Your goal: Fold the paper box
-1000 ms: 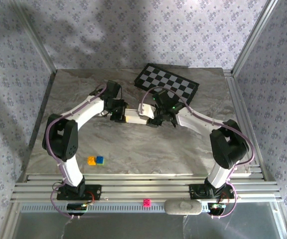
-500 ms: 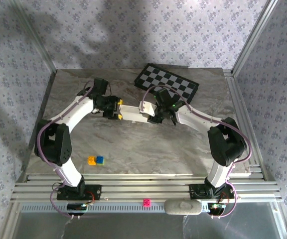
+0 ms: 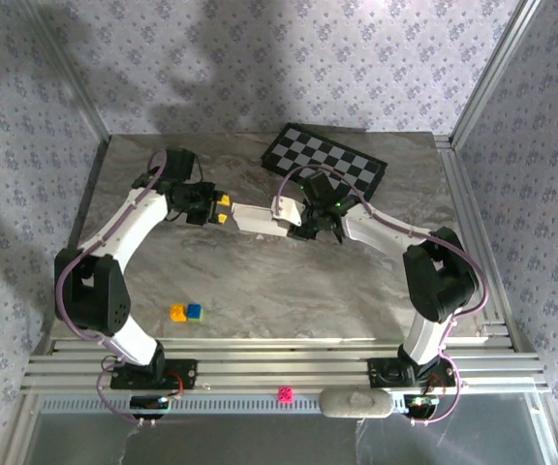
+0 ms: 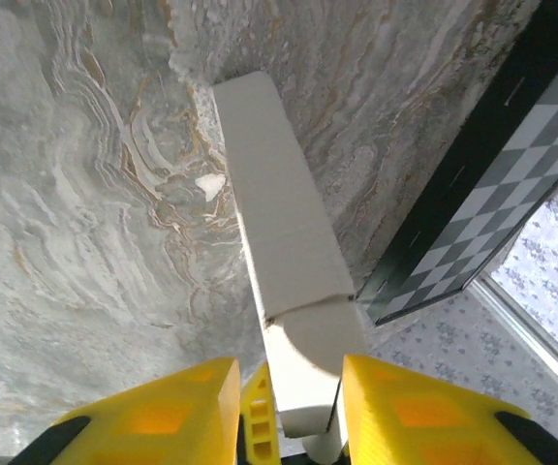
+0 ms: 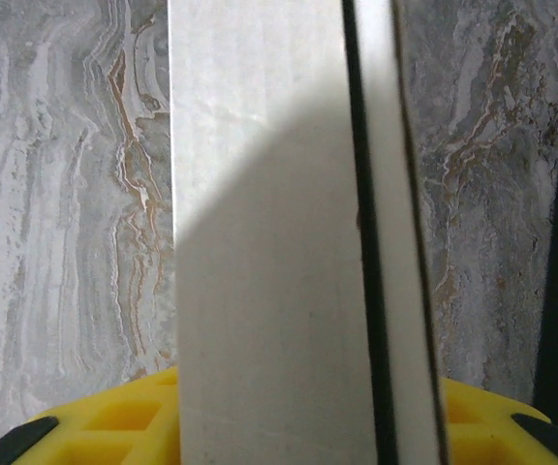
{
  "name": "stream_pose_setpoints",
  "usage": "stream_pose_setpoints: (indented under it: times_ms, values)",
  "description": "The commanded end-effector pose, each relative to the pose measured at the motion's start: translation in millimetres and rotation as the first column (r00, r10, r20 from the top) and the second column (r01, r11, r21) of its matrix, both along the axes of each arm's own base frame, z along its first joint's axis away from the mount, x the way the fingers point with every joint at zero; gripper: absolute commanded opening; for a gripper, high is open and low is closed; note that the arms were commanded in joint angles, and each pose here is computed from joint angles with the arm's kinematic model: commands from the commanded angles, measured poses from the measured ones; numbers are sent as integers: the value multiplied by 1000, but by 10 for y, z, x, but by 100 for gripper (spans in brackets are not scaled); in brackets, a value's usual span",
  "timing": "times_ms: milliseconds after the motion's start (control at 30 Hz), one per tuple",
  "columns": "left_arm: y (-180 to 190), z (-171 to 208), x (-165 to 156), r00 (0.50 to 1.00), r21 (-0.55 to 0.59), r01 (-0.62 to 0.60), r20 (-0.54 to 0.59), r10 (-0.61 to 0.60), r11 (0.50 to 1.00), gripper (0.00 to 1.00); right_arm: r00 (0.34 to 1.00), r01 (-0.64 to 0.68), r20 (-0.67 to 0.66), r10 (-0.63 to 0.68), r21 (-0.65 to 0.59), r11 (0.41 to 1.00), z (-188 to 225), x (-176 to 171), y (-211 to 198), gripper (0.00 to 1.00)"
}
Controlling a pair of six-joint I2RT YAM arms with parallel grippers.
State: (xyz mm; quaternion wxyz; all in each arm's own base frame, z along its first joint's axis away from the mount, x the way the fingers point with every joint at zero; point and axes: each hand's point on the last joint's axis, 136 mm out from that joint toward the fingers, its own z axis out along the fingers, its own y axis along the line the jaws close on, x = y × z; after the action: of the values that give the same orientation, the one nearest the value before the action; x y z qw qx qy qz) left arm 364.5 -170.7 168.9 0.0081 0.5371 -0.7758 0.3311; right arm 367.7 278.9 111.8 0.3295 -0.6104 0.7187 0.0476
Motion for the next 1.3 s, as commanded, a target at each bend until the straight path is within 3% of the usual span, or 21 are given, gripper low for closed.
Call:
stream_pose_setpoints:
  times_ms: [0, 167, 267, 467, 1267]
  values:
    - [61, 278, -50, 997, 9, 37, 64, -37, 999, 32, 999, 8, -35, -8, -1, 1000, -48, 12, -10, 42]
    - [61, 379, 88, 992, 12, 56, 116, -57, 998, 31, 999, 9, -37, -9, 1, 1000, -47, 13, -3, 42]
    - [-41, 520, 368, 968, -1, 101, 230, -98, 995, 32, 999, 10, -40, -10, 1, 1000, -56, 9, -4, 42]
    - [-172, 375, 329, 961, 12, 213, 178, -212, 977, 34, 999, 13, -39, -13, 2, 1000, -49, 27, -2, 42]
    - [-263, -56, 206, 948, 35, 299, 100, -301, 954, 30, 998, 22, -59, -21, 19, 1000, -52, 57, -5, 42]
